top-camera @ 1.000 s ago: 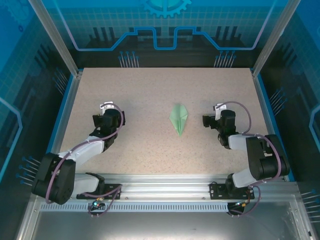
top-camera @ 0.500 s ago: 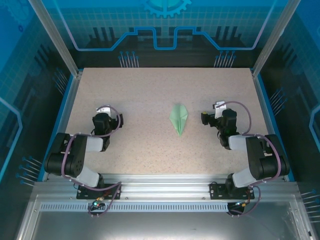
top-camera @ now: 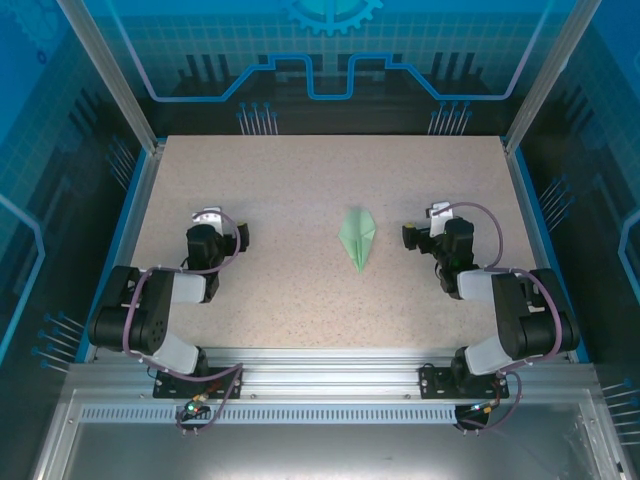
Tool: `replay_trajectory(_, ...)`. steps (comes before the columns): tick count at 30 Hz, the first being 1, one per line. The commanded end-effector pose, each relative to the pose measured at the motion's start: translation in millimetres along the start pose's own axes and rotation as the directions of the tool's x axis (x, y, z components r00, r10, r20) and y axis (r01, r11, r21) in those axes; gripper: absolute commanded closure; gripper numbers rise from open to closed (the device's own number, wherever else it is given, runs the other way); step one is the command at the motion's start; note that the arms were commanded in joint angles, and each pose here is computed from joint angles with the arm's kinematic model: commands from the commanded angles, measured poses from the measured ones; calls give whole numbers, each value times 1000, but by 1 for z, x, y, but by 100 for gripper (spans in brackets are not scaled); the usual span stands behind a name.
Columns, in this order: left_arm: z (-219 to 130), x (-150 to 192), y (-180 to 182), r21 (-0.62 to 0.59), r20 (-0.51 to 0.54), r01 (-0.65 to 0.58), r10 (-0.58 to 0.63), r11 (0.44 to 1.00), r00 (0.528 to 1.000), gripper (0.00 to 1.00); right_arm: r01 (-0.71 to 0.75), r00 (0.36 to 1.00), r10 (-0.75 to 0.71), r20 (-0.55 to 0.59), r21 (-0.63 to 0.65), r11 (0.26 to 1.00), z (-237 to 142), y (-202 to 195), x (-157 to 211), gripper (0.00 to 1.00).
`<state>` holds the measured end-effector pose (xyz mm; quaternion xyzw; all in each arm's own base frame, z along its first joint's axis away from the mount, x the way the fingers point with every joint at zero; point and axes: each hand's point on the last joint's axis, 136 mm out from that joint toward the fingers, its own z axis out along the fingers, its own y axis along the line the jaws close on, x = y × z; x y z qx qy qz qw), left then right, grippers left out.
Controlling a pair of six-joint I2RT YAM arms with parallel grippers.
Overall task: Fold a paper plane with a square sheet of paper (pick it up from the middle)
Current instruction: Reset both arms
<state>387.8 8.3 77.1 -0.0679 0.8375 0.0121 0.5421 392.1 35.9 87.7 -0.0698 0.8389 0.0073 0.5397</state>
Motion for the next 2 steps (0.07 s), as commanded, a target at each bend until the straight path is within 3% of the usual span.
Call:
replay_trajectory(1, 1, -16, -5, 30, 49, 1, -2, 1000, 999, 2, -1, 1000, 1, 29, 6, 1000, 1, -6, -7, 1)
replay_trajectory(2, 1, -16, -5, 30, 47, 0, -2, 1000, 999, 2, -3, 1000, 3, 29, 7, 1000, 1, -7, -7, 1)
